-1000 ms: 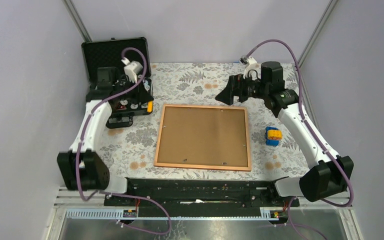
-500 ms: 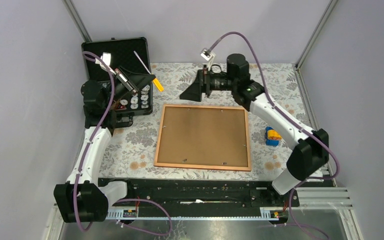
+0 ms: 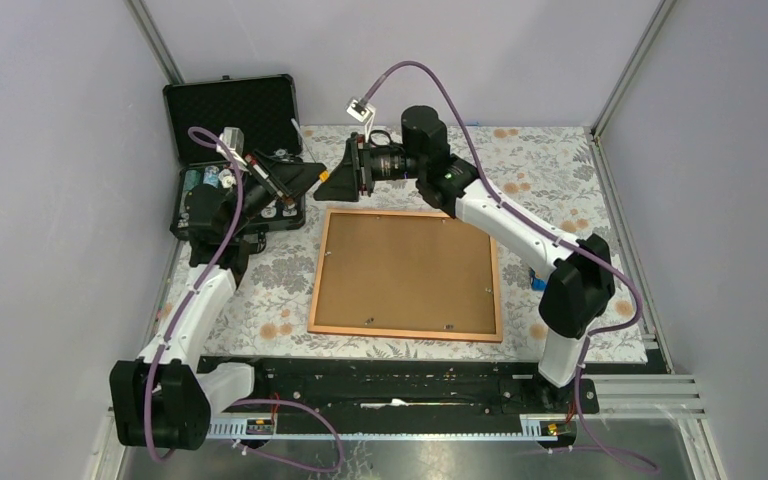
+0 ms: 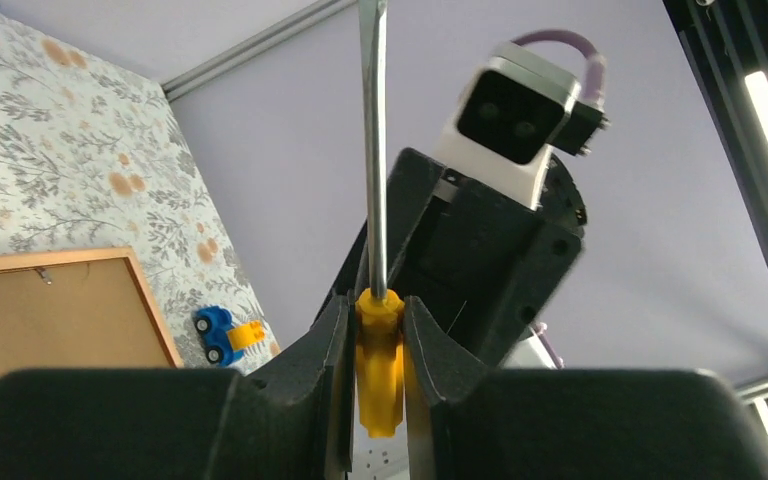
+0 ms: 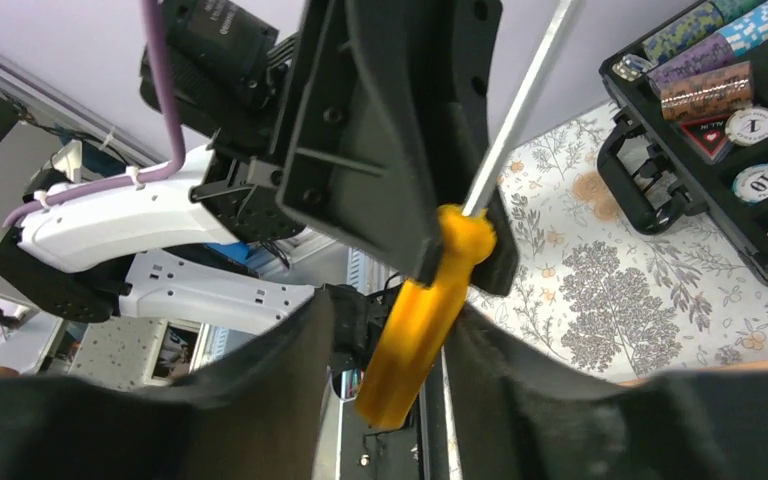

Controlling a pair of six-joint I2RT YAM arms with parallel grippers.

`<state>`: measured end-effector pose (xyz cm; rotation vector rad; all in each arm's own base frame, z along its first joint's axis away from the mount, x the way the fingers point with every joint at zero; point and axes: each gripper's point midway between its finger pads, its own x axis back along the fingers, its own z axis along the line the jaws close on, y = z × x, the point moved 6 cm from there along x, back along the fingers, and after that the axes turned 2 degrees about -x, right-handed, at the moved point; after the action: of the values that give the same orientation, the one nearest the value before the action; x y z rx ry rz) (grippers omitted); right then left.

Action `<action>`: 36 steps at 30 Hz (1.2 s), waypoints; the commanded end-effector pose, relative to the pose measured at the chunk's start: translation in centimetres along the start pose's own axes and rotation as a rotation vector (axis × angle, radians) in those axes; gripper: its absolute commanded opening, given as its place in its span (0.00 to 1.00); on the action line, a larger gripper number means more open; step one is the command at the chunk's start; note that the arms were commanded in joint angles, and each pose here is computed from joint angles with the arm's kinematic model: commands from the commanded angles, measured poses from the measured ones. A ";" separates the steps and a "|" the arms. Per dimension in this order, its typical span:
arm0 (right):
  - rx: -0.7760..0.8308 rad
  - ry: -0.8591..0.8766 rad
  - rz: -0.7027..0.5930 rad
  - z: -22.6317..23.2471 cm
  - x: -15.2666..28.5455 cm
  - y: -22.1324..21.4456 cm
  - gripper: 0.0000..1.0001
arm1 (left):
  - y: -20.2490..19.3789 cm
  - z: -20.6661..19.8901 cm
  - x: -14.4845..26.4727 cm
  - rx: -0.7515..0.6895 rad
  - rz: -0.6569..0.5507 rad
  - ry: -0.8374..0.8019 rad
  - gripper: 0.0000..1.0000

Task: Take the photo out of the frame

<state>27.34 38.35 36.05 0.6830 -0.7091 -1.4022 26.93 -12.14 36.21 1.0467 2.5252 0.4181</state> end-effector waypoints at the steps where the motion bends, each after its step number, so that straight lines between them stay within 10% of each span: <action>1: 0.052 0.052 -0.023 1.8 -1.0 0.8 0.43 | 0.2 -2.1 0.0 -0.054 -0.038 -0.082 0.00; 7: 0.073 -0.024 -0.009 1.1 0.6 0.0 0.05 | -0.2 -2.7 0.1 -0.093 0.014 -0.081 0.02; 11: 0.106 -0.085 0.020 0.5 3.5 -0.6 0.00 | -0.5 -2.7 0.4 -0.278 0.116 -0.021 0.65; 16: 0.198 -0.196 0.215 -0.5 7.2 -5.7 0.00 | -0.5 -1.4 1.2 -0.586 0.275 0.095 0.90; 24: 0.336 -0.295 0.486 -1.3 12.3 -12.2 0.00 | -3.9 1.1 3.2 -0.574 0.607 0.039 0.86; 36: 0.337 -0.270 0.570 -0.6 13.6 -14.7 0.00 | -10.1 4.0 2.2 -0.330 0.721 0.012 0.69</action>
<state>20.17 24.59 24.02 0.4415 -1.2236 -0.9065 20.88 -16.23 27.99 1.7656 1.9088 1.1093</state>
